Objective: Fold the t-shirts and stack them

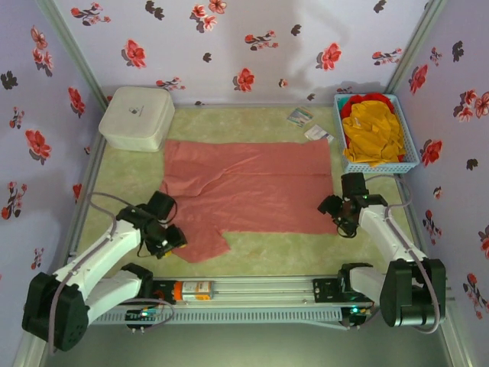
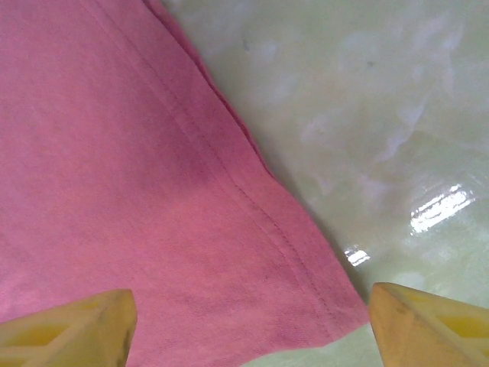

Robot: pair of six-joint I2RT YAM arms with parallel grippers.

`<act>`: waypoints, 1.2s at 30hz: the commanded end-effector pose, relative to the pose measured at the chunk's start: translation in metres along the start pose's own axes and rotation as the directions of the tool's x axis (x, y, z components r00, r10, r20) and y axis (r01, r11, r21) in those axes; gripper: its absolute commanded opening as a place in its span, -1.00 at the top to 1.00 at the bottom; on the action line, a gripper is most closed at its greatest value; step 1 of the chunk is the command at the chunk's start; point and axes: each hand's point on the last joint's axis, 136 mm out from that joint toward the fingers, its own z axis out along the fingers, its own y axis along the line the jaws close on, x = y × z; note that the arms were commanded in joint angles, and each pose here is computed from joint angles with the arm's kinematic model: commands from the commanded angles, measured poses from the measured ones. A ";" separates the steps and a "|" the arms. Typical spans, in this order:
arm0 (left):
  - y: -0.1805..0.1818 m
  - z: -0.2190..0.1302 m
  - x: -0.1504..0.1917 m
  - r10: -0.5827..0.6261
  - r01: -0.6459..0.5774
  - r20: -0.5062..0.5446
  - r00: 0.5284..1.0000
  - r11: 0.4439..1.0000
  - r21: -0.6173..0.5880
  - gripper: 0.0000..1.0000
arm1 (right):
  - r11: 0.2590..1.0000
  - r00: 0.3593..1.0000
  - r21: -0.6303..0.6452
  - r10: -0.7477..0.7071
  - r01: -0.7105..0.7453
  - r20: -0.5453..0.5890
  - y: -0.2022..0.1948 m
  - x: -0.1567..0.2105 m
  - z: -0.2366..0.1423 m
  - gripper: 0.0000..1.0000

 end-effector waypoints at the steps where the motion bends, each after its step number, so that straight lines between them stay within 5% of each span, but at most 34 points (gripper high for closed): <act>1: 0.015 0.005 0.007 -0.107 0.108 0.021 0.994 0.993 -0.048 0.07 | 0.997 0.999 0.062 0.051 -0.050 -0.019 -0.020 0.011 0.003 -0.53; 13: 0.029 0.016 0.004 -0.085 0.091 0.052 0.995 0.989 -0.119 0.00 | 0.992 0.995 0.084 0.097 -0.094 -0.035 -0.031 0.021 0.020 -0.13; 17: 0.015 0.015 -0.004 -0.081 0.085 0.085 0.993 0.995 -0.049 -0.08 | 0.992 0.994 0.068 0.108 -0.106 -0.029 -0.028 0.019 0.025 -0.02; 31: 0.015 0.017 -0.004 -0.054 0.059 0.071 0.996 0.996 -0.064 -0.09 | 0.990 0.993 0.076 0.120 -0.121 0.011 -0.027 0.008 0.035 0.87; 36: 0.004 0.019 -0.010 -0.056 0.059 0.080 0.995 0.998 -0.034 -0.06 | 0.990 0.993 0.075 0.115 -0.116 0.025 -0.026 0.004 0.033 0.95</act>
